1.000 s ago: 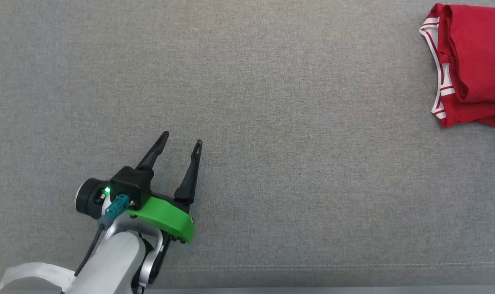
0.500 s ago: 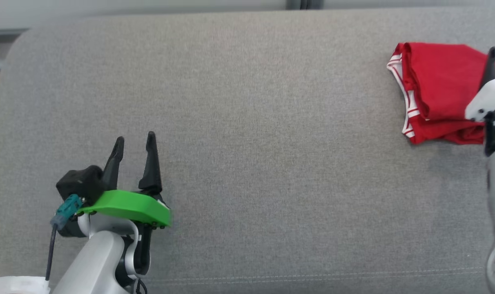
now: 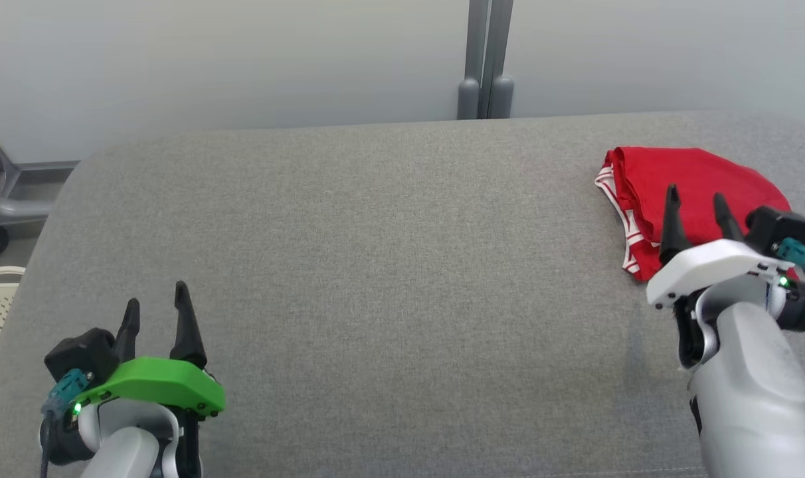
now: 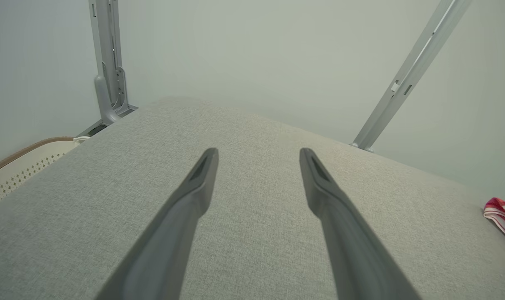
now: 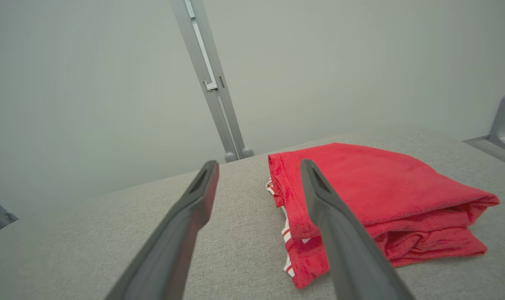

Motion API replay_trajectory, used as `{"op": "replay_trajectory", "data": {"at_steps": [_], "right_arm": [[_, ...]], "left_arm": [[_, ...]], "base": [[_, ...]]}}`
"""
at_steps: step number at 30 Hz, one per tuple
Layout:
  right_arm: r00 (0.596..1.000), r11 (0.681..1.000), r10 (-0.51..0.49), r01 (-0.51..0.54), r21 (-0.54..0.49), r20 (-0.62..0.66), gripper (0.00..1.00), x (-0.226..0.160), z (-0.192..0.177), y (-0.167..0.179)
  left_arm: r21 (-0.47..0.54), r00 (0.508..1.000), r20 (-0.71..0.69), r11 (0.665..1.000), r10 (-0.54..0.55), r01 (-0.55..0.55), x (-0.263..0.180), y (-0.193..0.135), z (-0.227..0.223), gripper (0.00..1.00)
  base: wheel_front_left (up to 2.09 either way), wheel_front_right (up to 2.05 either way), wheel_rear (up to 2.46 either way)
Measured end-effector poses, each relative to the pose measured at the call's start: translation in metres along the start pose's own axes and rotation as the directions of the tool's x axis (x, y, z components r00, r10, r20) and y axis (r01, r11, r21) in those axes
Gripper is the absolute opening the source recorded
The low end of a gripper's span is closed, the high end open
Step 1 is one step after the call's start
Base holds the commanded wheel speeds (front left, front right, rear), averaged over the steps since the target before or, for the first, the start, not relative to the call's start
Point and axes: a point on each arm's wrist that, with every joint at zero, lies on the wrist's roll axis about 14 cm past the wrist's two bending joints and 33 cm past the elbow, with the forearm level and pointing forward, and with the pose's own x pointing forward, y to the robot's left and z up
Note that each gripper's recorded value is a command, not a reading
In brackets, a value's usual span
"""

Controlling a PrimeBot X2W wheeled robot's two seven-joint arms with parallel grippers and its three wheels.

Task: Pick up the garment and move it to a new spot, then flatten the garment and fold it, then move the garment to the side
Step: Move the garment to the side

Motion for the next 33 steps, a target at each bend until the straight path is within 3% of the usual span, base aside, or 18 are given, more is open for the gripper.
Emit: {"op": "replay_trajectory", "data": {"at_steps": [7, 12, 19, 33], "right_arm": [[0.991, 0.986, 0.134, -0.135, 0.099, 0.014, 1.0, -0.041, -0.011, 0.039], [0.983, 0.978, 0.182, -0.181, 0.104, 0.001, 1.0, -0.064, -0.022, 0.05], [0.979, 0.978, 0.201, -0.2, 0.067, -0.016, 1.0, -0.087, -0.026, 0.049], [0.975, 0.98, 0.197, -0.199, -0.007, -0.106, 1.0, -0.122, -0.054, 0.037]], "left_arm": [[0.051, 0.998, 0.039, 0.998, 0.042, -0.044, -0.022, 0.024, 0.013, 1.0], [0.099, 0.998, 0.032, 0.994, 0.048, -0.05, -0.039, 0.035, 0.007, 1.0], [0.144, 1.0, 0.001, 0.989, 0.023, -0.023, -0.061, 0.04, -0.007, 1.0], [0.134, 0.999, 0.03, 0.99, 0.032, -0.036, -0.079, 0.043, -0.007, 1.0]], "base": [[0.0, 0.0, 0.0], [0.0, 0.0, 0.0], [0.0, 0.0, 0.0], [0.0, 0.0, 0.0]]}}
